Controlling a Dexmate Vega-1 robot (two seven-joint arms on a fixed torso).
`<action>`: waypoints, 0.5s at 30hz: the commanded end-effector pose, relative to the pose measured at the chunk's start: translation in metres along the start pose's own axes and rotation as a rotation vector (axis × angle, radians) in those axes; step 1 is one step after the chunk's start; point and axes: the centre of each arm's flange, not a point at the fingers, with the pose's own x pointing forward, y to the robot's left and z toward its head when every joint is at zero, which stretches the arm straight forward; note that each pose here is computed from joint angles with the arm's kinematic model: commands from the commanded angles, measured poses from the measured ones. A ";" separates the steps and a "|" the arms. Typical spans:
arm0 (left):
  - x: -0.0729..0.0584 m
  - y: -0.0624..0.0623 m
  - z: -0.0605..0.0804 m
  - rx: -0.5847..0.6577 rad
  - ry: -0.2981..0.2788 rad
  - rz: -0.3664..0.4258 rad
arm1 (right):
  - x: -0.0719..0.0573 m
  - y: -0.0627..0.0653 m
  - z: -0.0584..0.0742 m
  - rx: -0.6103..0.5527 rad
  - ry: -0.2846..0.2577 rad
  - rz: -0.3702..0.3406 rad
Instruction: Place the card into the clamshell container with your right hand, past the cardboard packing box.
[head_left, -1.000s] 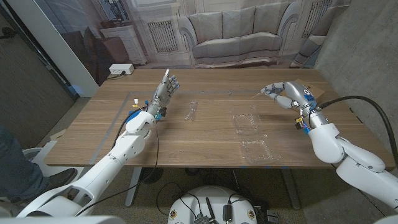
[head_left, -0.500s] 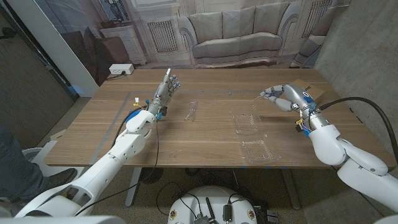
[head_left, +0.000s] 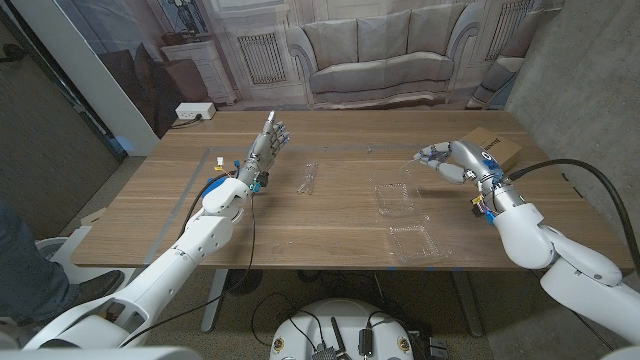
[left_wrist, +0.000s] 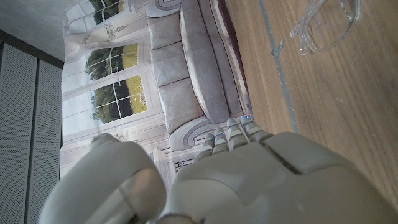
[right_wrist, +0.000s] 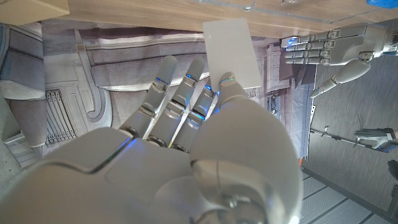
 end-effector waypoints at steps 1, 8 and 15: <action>0.004 0.000 0.001 0.004 0.005 -0.008 | -0.007 0.011 0.004 0.016 0.018 0.021; 0.006 -0.001 0.002 0.005 0.005 -0.015 | -0.013 0.019 0.005 0.015 0.033 0.027; 0.005 -0.001 0.003 0.006 0.004 -0.018 | -0.019 0.024 0.006 0.023 0.048 0.035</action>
